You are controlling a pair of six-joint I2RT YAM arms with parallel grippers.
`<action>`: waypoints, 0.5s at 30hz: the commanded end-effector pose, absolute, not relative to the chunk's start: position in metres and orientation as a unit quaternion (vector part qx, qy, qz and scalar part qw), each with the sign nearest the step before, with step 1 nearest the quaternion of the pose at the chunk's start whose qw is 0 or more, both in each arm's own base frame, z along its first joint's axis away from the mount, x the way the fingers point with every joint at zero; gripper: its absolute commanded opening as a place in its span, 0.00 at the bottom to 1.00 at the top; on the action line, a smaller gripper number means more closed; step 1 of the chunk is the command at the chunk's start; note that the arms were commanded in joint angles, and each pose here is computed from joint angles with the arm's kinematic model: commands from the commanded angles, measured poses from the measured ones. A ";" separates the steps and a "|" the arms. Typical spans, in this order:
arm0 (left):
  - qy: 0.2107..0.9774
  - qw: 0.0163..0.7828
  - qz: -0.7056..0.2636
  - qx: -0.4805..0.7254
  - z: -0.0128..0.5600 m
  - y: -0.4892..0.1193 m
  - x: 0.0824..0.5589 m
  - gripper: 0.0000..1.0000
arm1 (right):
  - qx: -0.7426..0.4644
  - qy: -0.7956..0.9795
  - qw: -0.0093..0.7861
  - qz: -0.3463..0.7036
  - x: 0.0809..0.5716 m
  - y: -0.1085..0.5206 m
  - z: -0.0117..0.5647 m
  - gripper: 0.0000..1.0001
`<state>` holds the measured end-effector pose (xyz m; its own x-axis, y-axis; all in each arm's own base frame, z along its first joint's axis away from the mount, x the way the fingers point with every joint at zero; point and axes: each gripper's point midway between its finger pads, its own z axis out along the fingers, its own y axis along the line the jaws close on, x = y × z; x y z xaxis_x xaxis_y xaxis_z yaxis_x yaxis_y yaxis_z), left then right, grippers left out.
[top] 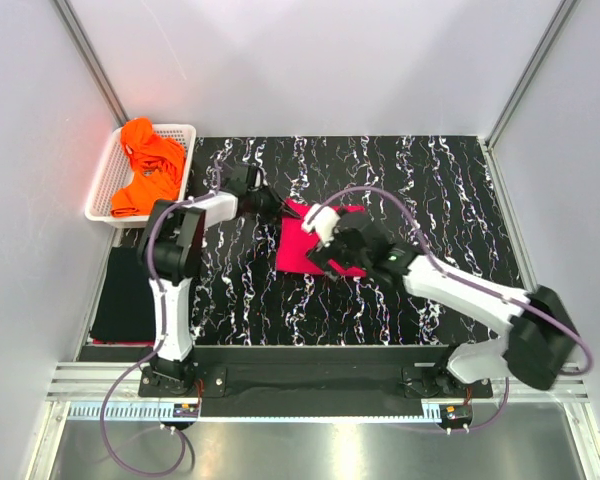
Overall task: Fold and stack the t-shirts
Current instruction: Neatly place the folded tshirt to the corner
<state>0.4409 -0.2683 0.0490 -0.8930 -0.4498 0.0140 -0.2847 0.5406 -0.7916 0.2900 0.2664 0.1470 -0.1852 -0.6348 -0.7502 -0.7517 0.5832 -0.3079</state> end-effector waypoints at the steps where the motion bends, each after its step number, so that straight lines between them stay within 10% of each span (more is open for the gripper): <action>1: 0.883 0.197 -0.394 -0.163 0.109 -0.245 0.433 0.00 | -0.350 0.808 0.470 0.062 0.277 0.233 0.179 0.95; 15: 0.891 0.303 -0.173 -0.289 0.157 -0.129 0.347 0.00 | -0.293 0.794 0.510 0.152 0.227 0.205 0.234 0.94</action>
